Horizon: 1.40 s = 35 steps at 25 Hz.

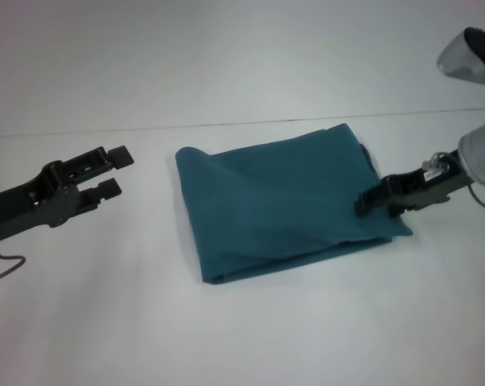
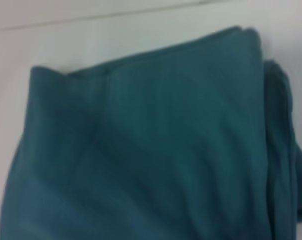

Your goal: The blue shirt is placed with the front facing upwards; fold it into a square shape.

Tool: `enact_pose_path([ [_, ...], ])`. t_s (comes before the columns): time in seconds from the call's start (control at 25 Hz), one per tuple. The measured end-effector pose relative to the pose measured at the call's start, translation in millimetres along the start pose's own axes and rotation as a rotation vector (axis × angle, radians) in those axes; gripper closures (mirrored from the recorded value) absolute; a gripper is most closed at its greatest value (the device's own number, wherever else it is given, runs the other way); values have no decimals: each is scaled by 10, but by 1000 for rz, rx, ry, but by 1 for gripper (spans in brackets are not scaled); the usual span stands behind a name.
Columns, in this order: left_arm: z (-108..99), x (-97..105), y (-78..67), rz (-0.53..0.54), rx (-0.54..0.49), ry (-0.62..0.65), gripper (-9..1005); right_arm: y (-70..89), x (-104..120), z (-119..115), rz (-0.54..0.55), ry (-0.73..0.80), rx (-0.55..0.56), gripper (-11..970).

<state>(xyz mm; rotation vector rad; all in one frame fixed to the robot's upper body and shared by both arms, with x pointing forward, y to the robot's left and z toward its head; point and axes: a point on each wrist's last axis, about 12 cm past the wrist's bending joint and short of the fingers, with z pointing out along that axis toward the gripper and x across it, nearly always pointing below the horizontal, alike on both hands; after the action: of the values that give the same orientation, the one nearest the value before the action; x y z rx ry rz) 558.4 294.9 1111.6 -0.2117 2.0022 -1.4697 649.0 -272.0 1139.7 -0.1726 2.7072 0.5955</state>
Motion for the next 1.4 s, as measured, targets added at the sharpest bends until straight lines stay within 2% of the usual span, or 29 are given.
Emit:
enact_pose_path([
  [0.28, 7, 4, -4, -1, 1, 8, 170, 135, -105, -252, -93, -58, -54, 204],
  [0.44, 29, 8, -16, 5, -7, 36, 170, 213, -98, -391, -150, -128, -209, 200],
  [0.52, 31, 3, -21, 9, -9, 41, 170, 185, -77, -484, -134, -204, -316, 199],
  [0.64, 22, -10, -23, 12, -11, 40, 170, 36, -14, -653, -74, -334, -430, 196],
  [0.8, 16, -18, -28, 18, -12, 42, 170, -239, 155, -843, -45, -446, -473, 193],
  [0.84, 15, -19, -28, 21, -12, 41, 171, -365, 297, -920, -97, -491, -480, 192],
  [0.88, 15, -18, -28, 24, -12, 42, 171, -365, 297, -920, -97, -491, -480, 191],
  [1.08, 41, -5, -49, 59, -6, 74, 171, -548, 758, -989, -343, -510, -489, 195],
  [1.16, 75, 22, -67, 87, -2, 111, 171, -612, 939, -961, -378, -491, -482, 195],
  [1.32, 257, 101, -98, 161, -46, 247, 171, -703, 1221, -847, -328, -492, -467, 195],
  [1.4, 322, 101, -94, 158, -78, 268, 171, -765, 1300, -814, -241, -518, -445, 195],
])
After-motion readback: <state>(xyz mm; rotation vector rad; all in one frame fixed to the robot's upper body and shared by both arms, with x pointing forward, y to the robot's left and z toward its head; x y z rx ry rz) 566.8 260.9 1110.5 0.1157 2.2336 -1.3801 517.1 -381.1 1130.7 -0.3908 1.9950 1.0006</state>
